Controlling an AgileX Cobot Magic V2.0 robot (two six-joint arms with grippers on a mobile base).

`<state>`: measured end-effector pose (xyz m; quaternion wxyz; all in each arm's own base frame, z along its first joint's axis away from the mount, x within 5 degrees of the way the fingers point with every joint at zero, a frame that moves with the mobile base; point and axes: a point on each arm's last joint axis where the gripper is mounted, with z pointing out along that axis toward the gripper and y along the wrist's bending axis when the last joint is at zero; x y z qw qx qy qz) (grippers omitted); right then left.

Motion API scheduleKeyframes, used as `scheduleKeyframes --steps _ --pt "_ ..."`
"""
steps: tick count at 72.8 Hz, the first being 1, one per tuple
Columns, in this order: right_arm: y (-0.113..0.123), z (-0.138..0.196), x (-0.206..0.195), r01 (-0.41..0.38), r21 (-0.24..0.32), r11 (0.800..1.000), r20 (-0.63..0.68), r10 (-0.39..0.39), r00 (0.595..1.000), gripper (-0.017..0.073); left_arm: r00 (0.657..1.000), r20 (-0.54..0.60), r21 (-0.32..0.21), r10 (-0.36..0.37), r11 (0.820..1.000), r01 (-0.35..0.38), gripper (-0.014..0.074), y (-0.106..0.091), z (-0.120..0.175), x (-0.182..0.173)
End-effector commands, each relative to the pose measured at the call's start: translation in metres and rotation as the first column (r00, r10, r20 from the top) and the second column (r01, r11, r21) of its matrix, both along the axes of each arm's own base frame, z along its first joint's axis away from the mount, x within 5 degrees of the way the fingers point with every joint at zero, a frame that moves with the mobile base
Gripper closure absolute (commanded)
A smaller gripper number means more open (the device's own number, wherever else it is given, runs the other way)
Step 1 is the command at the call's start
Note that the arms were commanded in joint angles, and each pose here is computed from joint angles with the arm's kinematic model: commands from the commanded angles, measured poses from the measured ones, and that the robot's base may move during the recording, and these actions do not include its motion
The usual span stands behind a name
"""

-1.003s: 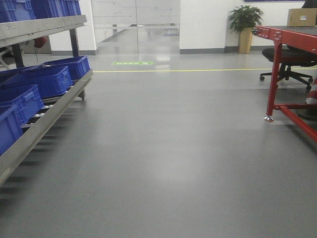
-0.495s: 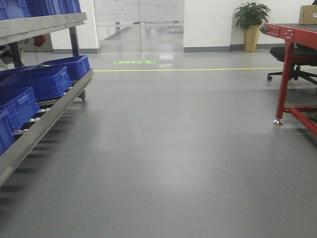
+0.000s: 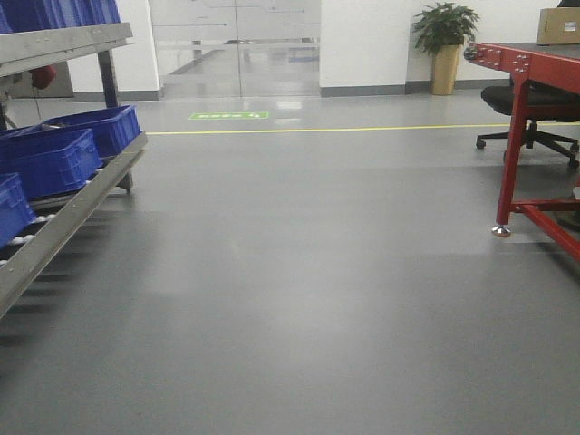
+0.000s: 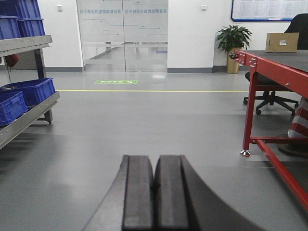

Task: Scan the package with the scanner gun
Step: 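Drive the base forward across the floor toward the red workbench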

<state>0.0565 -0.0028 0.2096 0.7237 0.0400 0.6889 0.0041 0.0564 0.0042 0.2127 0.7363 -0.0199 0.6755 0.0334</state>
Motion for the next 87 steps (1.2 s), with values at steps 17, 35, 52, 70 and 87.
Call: scheduleKeyframes --steps 17,35,52,70,87 --pt "-0.0001 0.0017 -0.0003 0.002 -0.007 1.0 0.018 -0.002 1.0 0.0728 1.0 0.027 0.0 -0.001 1.0 0.001 0.0704 -0.0001 0.0029 -0.0006" --pt "-0.0001 0.0017 -0.0003 0.002 -0.007 1.0 0.018 -0.002 1.0 0.0728 1.0 0.027 0.0 -0.001 1.0 0.001 0.0704 -0.0001 0.0029 -0.0006" --pt "-0.0001 0.0017 -0.0003 0.002 -0.007 1.0 0.018 -0.002 1.0 0.0728 1.0 0.027 0.0 -0.001 1.0 0.001 0.0704 -0.0001 0.0029 -0.0006" --pt "-0.0001 0.0017 -0.0003 0.002 -0.007 1.0 0.018 -0.002 1.0 0.0728 1.0 0.027 0.0 -0.001 1.0 0.001 0.0704 -0.0001 0.0029 -0.0006" --pt "-0.0001 0.0017 -0.0003 0.002 -0.007 1.0 0.018 -0.002 1.0 0.0728 1.0 0.027 0.0 -0.001 1.0 0.001 0.0704 -0.0001 0.0029 -0.0006"
